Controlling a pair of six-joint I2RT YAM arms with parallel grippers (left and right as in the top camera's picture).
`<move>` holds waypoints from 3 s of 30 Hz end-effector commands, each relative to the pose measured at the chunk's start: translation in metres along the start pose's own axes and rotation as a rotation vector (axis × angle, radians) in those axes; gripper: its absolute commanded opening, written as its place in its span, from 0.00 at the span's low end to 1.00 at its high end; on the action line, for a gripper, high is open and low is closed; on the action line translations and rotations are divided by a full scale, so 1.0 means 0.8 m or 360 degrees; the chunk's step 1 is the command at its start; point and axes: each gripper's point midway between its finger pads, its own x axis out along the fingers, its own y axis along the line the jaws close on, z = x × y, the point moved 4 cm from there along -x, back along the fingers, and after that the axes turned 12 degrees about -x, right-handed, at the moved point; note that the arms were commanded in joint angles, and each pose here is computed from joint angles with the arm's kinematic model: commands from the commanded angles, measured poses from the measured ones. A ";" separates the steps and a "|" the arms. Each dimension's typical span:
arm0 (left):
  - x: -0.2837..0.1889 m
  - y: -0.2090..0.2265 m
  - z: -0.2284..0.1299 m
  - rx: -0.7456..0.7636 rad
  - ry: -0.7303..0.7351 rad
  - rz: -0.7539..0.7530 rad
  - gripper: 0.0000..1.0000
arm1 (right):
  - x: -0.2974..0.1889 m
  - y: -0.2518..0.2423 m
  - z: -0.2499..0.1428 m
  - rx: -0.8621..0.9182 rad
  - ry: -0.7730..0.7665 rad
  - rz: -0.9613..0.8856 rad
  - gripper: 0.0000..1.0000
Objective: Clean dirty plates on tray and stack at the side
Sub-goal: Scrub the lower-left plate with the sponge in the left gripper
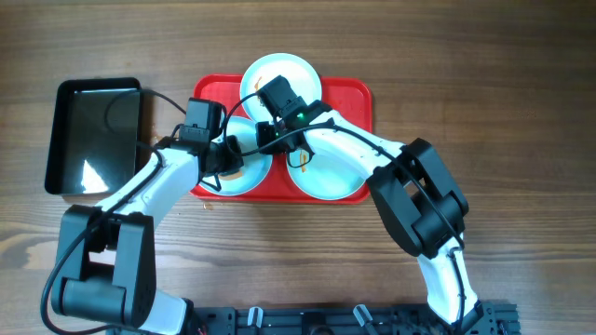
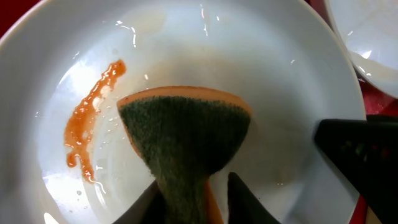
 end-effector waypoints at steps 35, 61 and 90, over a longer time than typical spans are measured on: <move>0.012 -0.017 -0.005 0.0017 0.0077 -0.0152 0.04 | 0.016 -0.009 -0.018 0.0008 0.0075 -0.0051 0.20; -0.034 0.083 0.066 0.0185 -0.0591 0.0893 0.04 | 0.016 -0.010 -0.021 0.0009 0.0094 -0.0057 0.20; 0.026 0.002 0.031 0.0224 -0.0218 0.0097 0.04 | 0.016 -0.008 -0.022 0.0008 0.0105 -0.0034 0.20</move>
